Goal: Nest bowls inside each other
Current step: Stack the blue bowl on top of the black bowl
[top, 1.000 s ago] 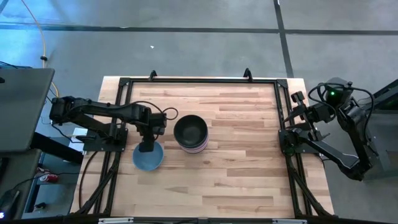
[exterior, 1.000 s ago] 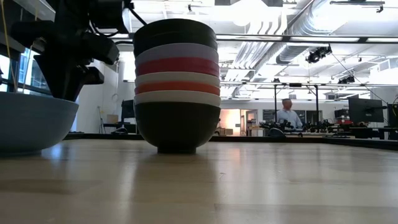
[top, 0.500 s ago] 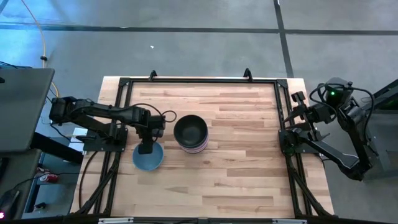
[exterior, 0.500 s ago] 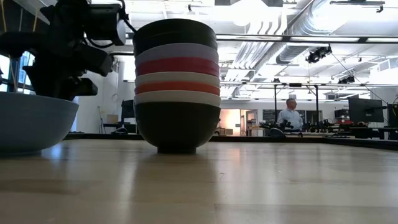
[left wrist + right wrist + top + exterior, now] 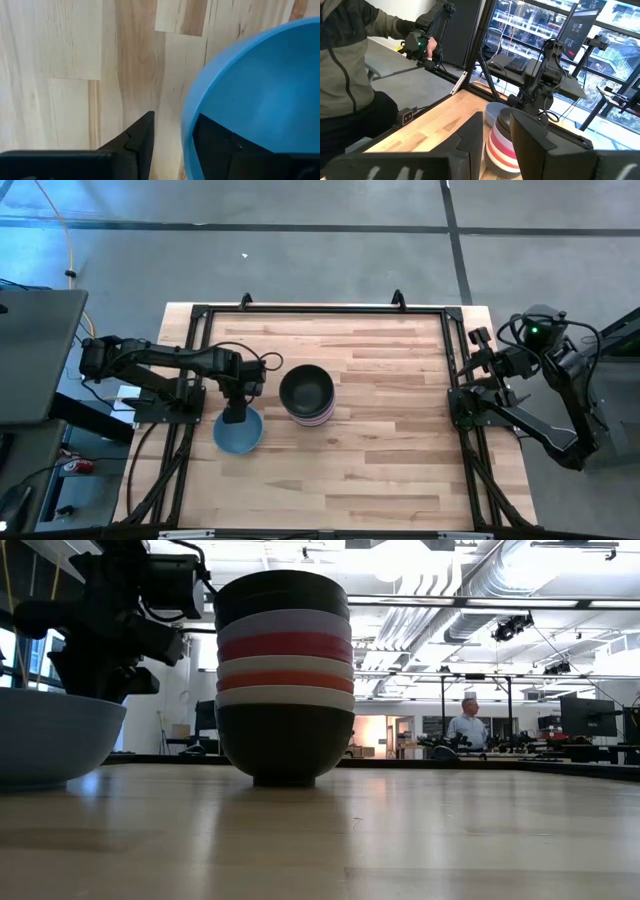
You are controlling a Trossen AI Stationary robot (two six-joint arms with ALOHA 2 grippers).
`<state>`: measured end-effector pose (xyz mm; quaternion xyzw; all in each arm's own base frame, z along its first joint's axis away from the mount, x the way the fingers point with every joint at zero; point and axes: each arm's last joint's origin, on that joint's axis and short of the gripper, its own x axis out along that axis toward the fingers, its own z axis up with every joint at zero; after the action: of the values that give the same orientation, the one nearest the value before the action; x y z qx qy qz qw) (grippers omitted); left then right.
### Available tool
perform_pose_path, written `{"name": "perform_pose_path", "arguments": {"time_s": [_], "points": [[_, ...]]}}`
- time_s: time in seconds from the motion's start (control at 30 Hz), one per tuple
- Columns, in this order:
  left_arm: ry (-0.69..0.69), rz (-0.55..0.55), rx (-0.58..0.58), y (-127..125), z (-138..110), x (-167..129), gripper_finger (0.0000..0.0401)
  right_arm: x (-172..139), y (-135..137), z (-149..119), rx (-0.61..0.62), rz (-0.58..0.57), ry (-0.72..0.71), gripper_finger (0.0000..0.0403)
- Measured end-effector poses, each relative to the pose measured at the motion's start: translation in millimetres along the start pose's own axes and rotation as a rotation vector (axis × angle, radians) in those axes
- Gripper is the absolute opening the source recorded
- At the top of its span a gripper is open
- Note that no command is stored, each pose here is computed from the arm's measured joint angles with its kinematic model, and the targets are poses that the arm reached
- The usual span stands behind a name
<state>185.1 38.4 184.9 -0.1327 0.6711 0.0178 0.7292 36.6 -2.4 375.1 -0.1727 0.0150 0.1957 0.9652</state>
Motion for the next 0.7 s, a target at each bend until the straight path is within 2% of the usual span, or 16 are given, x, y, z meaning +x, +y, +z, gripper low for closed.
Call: {"name": "perform_pose_path", "arguments": {"time_s": [0.4, 0.7], "points": [[-0.001, -0.028, -0.005, -0.8, 0.1, 0.0, 0.0117, 3.1, -3.7, -12.8, 0.033, 0.008, 0.007, 0.0091], [-0.002, -0.031, -0.007, -0.9, 0.1, -0.2, 0.0117, 3.2, -5.0, -11.8, 0.009, 0.003, 0.002, 0.0091]]}}
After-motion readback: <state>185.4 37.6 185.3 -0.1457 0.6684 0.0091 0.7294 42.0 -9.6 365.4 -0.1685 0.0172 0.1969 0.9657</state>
